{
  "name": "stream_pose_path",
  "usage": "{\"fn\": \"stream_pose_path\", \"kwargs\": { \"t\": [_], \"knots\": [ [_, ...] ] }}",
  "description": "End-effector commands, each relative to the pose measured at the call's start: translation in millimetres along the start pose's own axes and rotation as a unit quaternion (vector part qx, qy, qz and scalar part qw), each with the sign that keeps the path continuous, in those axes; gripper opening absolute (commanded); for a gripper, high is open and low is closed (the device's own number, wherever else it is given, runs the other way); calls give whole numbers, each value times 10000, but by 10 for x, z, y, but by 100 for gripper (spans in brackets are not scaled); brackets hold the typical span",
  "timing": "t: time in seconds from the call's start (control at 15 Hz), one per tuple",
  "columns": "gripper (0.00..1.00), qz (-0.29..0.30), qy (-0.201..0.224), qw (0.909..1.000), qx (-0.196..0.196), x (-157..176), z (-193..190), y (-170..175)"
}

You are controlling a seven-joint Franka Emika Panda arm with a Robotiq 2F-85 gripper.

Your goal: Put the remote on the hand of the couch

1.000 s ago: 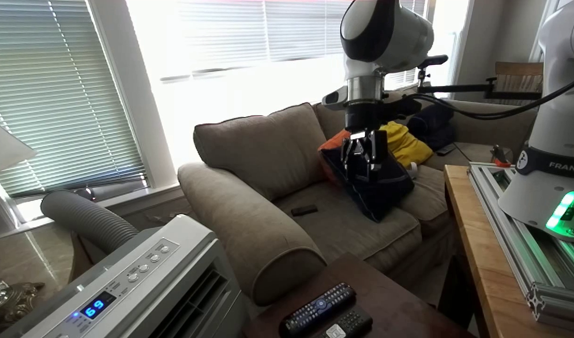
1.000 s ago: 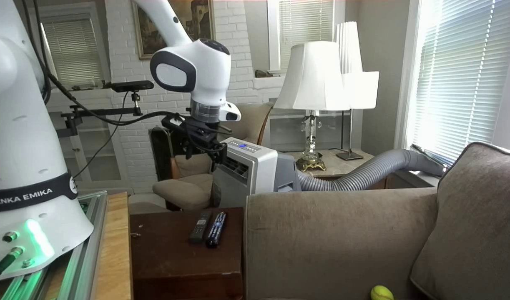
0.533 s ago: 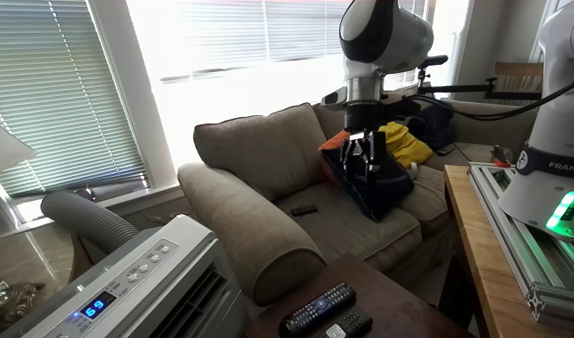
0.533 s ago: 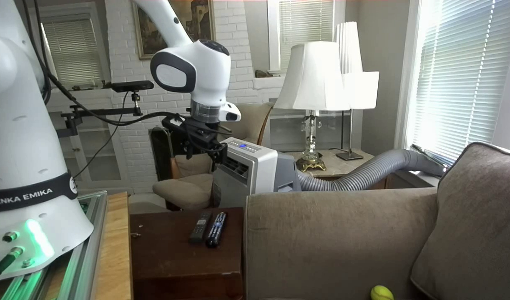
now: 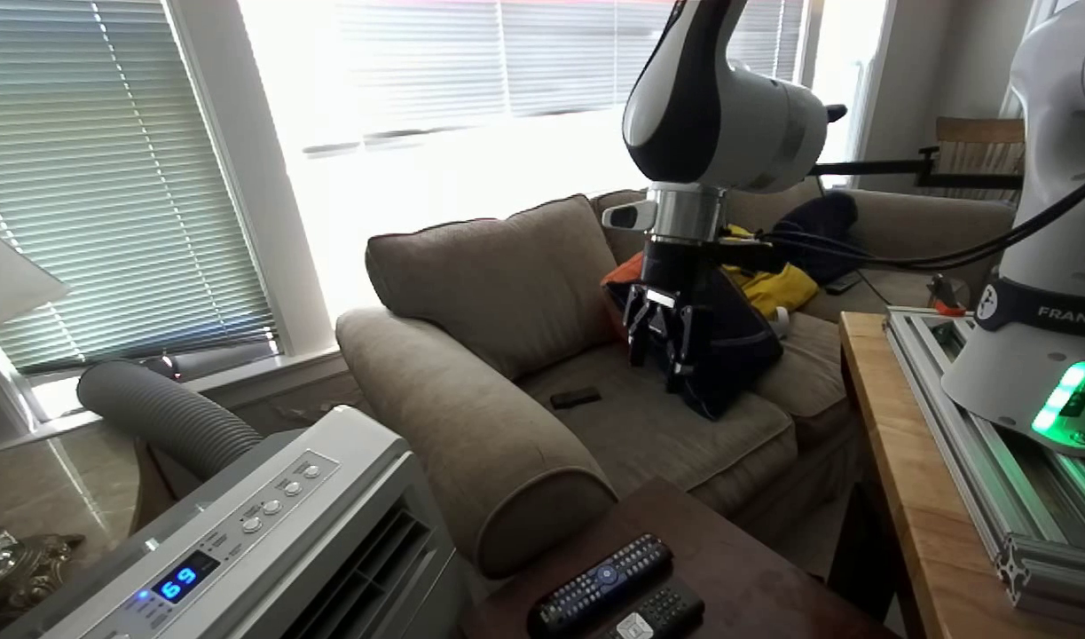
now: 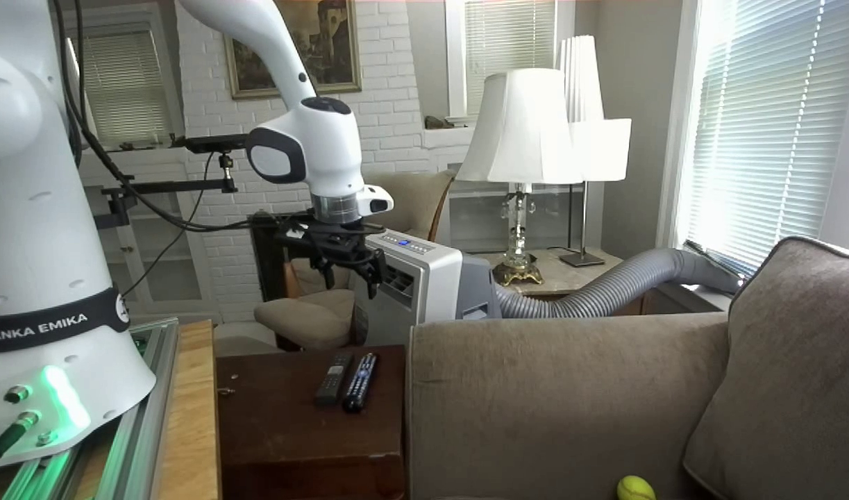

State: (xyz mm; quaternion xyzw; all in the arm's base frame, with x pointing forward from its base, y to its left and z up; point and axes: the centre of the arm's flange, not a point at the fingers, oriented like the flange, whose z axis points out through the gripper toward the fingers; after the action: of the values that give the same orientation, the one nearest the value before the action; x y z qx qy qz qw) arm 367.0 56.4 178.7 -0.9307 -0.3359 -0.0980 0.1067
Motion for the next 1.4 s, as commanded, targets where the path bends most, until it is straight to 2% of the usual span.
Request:
{"fn": "stream_pose_path", "kwargs": {
  "t": [0.0,0.33,0.53,0.73,1.07,1.33],
  "knots": [
    [100,-539,99,9984,-166,120,706,-183],
    [100,-1104,-42,9937,-188,412,1301,-318],
    [100,-1191,-255,9922,-275,400,1683,-270],
    [100,-1216,-285,9915,-359,387,2057,-227],
    [100,-1190,-51,9917,-477,550,2379,-301],
    [100,-1155,-88,9921,-481,566,2588,-343]
  ]
}}
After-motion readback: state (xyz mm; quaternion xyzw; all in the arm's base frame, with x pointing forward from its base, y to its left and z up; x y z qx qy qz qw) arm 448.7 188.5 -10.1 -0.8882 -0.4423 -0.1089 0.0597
